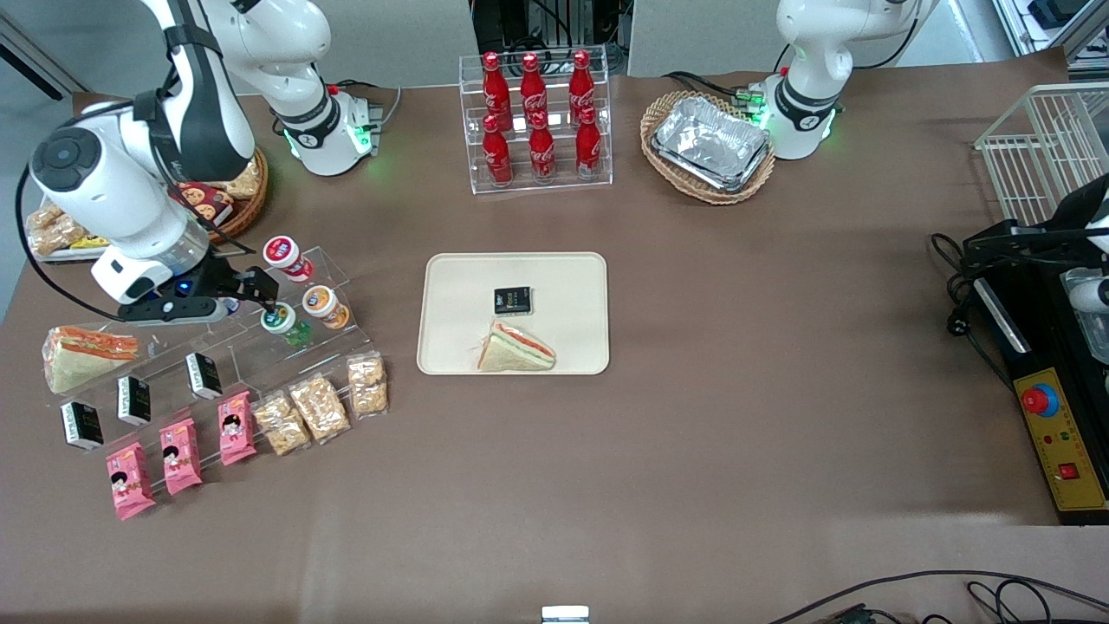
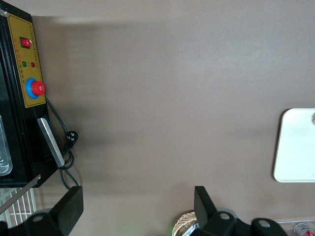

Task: Place green gum on tray
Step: 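Lower the open right gripper around the green-labelled gum bottle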

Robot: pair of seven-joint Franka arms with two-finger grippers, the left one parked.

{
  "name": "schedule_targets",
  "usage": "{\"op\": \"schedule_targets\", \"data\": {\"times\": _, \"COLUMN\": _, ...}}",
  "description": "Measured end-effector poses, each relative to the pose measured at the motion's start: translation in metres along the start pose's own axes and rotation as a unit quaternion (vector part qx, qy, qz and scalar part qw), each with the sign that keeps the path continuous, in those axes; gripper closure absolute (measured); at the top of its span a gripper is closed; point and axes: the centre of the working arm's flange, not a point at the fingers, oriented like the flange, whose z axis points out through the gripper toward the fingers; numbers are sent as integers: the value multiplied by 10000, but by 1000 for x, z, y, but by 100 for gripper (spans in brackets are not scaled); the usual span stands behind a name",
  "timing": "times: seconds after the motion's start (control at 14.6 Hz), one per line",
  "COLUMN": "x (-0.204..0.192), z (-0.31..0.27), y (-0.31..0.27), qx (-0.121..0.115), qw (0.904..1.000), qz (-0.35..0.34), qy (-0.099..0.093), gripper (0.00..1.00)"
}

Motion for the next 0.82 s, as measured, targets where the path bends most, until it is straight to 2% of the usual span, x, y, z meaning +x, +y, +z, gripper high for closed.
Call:
{"op": "schedule_targets", "data": {"times": 0.55, "x": -23, "z": 45, "y": 0, "qx": 19, "qw": 9996, "qz": 75, "qy": 268, "gripper": 0}}
{"op": "schedule_targets", "data": {"times": 0.82, "x": -26, "z": 61, "y": -1, "qx": 39, "qw": 9993, "qz": 149, "qy": 338, "gripper": 0}}
